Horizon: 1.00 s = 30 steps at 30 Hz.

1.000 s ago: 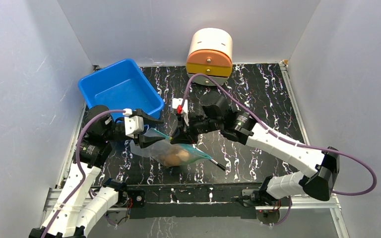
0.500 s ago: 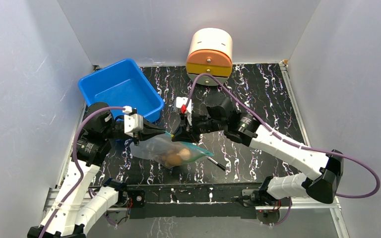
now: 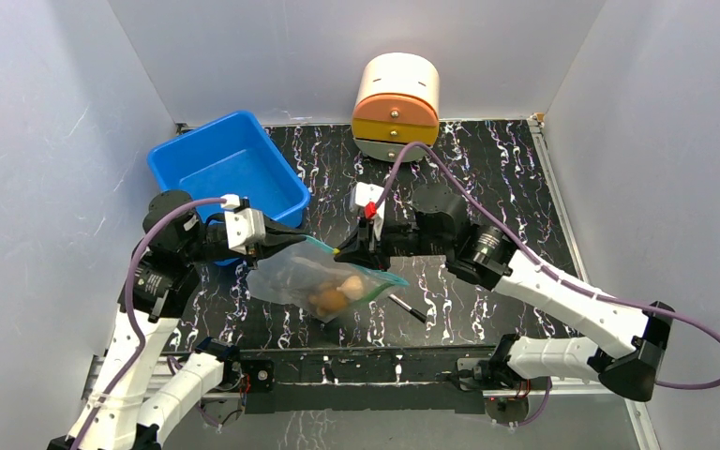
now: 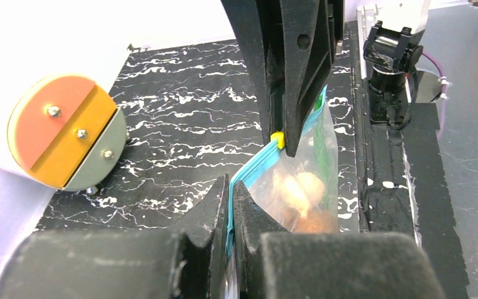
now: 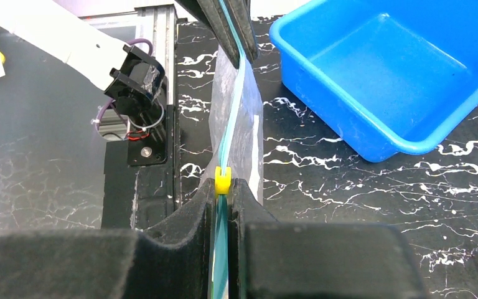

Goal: Place the food in the zip-top bag and seal the zipper
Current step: Zip the zipper food storage bag.

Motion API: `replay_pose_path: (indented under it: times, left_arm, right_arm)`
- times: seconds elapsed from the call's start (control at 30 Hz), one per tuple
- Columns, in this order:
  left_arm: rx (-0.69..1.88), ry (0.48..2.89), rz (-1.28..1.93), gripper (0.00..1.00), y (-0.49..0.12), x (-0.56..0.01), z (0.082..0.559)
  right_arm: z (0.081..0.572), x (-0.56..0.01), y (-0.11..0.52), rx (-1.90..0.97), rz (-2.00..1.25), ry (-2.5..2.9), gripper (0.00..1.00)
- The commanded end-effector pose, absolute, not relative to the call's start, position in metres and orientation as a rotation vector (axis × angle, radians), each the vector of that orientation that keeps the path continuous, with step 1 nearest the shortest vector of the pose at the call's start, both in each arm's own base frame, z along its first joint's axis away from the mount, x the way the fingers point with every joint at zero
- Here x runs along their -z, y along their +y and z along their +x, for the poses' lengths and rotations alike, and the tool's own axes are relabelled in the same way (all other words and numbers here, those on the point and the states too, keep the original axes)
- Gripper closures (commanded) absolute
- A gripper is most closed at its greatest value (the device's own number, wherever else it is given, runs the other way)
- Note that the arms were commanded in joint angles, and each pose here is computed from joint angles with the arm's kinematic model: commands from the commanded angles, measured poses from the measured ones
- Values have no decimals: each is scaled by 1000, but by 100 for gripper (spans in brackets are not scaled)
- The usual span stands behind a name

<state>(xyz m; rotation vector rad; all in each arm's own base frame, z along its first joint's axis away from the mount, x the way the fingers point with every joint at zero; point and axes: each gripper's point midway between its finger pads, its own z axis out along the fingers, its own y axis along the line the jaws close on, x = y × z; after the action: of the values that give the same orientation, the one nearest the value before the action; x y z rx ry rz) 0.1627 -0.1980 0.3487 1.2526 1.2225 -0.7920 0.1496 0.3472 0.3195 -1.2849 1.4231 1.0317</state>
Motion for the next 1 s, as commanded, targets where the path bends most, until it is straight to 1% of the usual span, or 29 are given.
replay_pose_path:
  times: [0.0, 0.43, 0.73, 0.97]
  left_arm:
    - [614, 1198, 1195, 100, -184, -372, 177]
    - [440, 1221, 1123, 100, -166, -386, 194]
    - [236, 1209, 942, 100, -139, -413, 220]
    - [191, 1285, 926, 100, -131, -399, 229]
  right_arm:
    - [141, -309, 328, -1009, -1278, 1485, 100]
    - [138, -302, 291, -901, -1205, 1567, 100]
    - [138, -311, 265, -823, -1142, 1614, 100]
    - [139, -331, 239, -739, -1069, 1619, 100]
